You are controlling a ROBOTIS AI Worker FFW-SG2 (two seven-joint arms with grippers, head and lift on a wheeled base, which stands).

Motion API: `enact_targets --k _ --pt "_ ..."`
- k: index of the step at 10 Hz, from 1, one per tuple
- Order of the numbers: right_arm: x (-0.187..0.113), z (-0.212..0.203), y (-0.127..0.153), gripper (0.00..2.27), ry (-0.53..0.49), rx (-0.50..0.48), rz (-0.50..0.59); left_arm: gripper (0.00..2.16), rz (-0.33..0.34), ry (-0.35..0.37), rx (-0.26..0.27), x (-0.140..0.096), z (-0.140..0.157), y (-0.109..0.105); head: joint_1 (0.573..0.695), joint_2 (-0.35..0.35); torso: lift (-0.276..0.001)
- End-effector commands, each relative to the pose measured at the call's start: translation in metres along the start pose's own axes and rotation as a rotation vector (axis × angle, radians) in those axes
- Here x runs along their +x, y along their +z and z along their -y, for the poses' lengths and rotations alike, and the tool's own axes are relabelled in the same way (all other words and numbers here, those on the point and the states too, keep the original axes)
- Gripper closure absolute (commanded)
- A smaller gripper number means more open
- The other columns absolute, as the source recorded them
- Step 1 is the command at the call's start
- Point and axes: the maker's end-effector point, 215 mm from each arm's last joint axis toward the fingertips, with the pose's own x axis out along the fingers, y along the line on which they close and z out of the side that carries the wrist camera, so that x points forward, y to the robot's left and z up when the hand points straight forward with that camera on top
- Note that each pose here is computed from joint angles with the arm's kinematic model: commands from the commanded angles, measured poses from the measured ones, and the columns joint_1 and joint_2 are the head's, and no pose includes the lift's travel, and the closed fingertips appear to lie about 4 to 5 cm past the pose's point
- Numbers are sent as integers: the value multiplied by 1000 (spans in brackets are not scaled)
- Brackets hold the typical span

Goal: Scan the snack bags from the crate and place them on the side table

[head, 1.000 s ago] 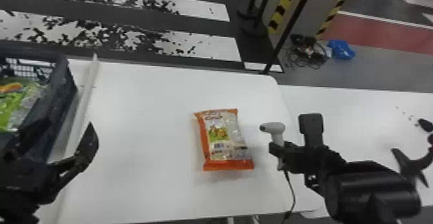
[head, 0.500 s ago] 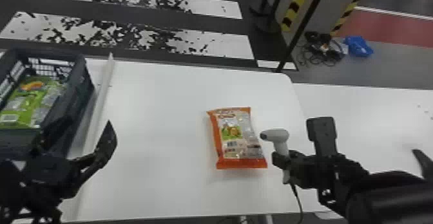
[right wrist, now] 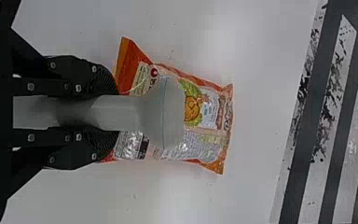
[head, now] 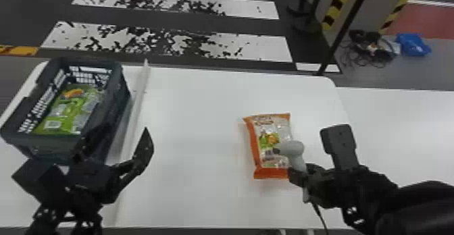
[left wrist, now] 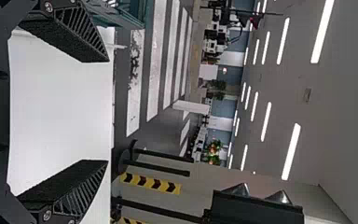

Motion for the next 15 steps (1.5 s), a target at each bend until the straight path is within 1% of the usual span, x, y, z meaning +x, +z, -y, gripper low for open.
enact_targets --k 1,4,8,9,11,14,15 --pt "10 -11 1 2246 7 -29 -16 103 1 -1 1 0 0 1 695 -77 -50" --pt "26 -24 -5 2250 17 -45 -45 103 1 -2 2 0 0 1 695 -51 -50" --pt "16 -12 5 2246 -7 -32 -16 103 -4 1 -1 -1 0 -2 695 -39 -50" --pt "15 -1 7 2250 -22 -19 -8 103 -1 1 -1 -1 0 -1 695 -46 -50" --pt "15 39 17 2246 -81 27 40 103 3 2 0 -1 -1 0 695 -66 -50" --pt "22 102 11 2250 -158 106 63 103 3 1 0 -1 -1 0 695 -153 -50" --pt "26 116 11 2250 -175 118 67 103 2 -1 -1 -1 0 0 695 -168 -50"
